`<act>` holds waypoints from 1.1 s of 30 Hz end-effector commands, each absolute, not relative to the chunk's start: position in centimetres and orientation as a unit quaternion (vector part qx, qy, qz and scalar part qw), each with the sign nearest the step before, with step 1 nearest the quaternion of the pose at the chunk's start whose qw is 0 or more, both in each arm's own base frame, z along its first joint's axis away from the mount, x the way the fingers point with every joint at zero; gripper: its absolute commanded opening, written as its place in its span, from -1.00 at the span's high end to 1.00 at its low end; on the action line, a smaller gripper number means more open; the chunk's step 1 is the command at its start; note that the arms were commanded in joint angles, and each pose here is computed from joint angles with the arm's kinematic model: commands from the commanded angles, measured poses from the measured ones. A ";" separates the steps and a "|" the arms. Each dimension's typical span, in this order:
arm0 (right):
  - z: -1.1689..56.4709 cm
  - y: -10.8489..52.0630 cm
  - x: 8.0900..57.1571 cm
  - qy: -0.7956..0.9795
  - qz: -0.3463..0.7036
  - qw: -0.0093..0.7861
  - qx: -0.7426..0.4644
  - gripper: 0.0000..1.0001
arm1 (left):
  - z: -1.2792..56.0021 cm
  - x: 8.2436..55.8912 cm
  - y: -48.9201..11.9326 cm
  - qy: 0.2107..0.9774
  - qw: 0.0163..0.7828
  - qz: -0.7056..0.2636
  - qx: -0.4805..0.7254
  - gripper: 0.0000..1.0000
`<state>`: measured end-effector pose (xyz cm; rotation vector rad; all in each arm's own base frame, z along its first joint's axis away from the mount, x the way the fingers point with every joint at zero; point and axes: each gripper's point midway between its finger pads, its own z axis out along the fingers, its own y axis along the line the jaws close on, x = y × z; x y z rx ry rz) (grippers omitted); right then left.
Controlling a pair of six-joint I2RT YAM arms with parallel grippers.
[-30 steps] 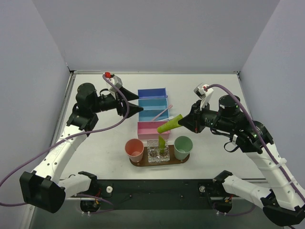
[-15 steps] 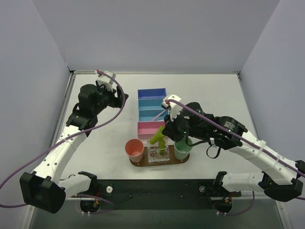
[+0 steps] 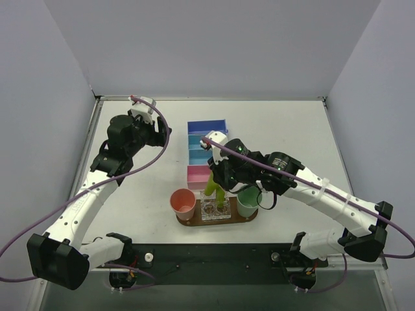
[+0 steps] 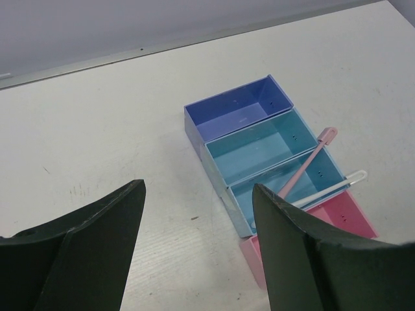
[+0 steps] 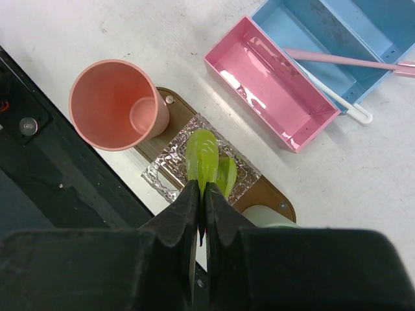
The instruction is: Prepare toiletry sets of a toothbrush and toothpaste on the tray
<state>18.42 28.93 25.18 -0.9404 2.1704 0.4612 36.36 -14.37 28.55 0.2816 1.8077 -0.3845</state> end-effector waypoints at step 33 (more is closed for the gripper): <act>23.6 29.8 18.3 0.846 0.141 0.343 -0.383 1.00 | 29.9 36.4 -14.1 0.766 0.611 -0.160 0.121 -0.54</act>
